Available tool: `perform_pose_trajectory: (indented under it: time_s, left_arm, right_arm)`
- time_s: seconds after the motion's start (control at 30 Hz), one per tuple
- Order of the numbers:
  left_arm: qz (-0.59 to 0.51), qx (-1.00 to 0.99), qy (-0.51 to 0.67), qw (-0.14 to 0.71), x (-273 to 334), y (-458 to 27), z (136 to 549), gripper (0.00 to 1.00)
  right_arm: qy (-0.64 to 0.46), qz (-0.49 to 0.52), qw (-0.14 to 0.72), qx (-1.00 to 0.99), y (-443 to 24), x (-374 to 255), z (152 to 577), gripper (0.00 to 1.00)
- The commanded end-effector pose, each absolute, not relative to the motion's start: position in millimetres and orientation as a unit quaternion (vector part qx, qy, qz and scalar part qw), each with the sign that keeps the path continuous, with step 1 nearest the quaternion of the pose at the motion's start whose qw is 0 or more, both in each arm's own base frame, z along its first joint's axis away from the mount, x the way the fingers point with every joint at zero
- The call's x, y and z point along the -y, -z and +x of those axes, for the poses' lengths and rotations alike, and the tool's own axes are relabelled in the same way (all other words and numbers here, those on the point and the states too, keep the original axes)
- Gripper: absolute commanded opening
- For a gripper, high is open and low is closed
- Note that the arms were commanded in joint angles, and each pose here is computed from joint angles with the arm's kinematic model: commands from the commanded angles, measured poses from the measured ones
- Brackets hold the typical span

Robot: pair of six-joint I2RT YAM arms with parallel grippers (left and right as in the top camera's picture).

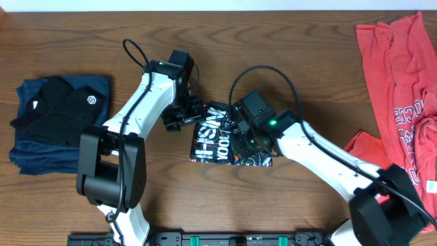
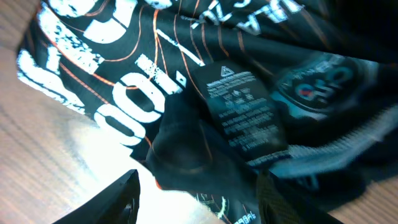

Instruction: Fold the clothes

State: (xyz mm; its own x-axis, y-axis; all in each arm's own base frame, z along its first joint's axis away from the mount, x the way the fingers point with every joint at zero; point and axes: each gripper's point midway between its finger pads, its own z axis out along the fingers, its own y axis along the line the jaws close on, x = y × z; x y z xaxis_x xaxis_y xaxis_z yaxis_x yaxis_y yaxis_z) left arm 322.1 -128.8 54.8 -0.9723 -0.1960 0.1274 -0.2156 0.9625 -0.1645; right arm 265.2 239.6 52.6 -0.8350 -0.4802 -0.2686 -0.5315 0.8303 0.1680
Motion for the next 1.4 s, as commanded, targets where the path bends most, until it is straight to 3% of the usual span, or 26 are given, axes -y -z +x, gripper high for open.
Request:
perform_pose_trajectory:
  time_s: [0.0, 0.1, 0.2, 0.3, 0.57, 0.73, 0.87, 0.97, 1.13, 1.23, 1.37]
  left_arm:
    - [0.099, 0.990, -0.079, 0.065, 125, -49, 318, 0.67]
    - [0.099, 0.990, -0.079, 0.064, 125, -49, 318, 0.67]
    - [0.099, 0.990, -0.079, 0.064, 125, -49, 318, 0.67]
    - [0.099, 0.990, -0.079, 0.064, 125, -49, 318, 0.67]
    - [0.099, 0.990, -0.079, 0.065, 125, -49, 318, 0.67]
    - [0.099, 0.990, -0.077, 0.068, 125, -49, 316, 0.67]
    - [0.100, 0.990, -0.076, 0.071, 124, -49, 315, 0.68]
    - [0.100, 0.990, -0.076, 0.071, 124, -49, 315, 0.68]
    - [0.100, 0.990, -0.076, 0.071, 124, -49, 315, 0.68]
    - [0.100, 0.990, -0.076, 0.071, 124, -49, 315, 0.68]
    - [0.100, 0.990, -0.076, 0.071, 124, -49, 315, 0.68]
  right_arm:
    - [-0.093, -0.277, 0.090, -0.952, -30, -237, 262, 0.56]
    - [-0.086, -0.275, 0.081, -0.954, -20, -237, 263, 0.50]
    - [-0.082, -0.260, 0.073, -0.959, -15, -235, 261, 0.29]
    - [-0.066, -0.233, 0.075, -0.967, -18, -227, 262, 0.15]
    - [-0.036, -0.217, 0.119, -0.968, -55, -207, 268, 0.13]
    - [0.027, -0.154, 0.110, -0.982, -57, -177, 264, 0.01]
    - [0.090, -0.083, 0.113, -0.986, -57, -149, 262, 0.01]
    - [0.043, -0.109, 0.106, -0.987, -55, -168, 260, 0.03]
    - [-0.085, -0.173, 0.090, -0.977, -59, -218, 252, 0.21]
    - [-0.111, -0.183, 0.091, -0.973, -61, -232, 250, 0.42]
    - [-0.114, -0.209, 0.099, -0.966, -60, -242, 247, 0.46]
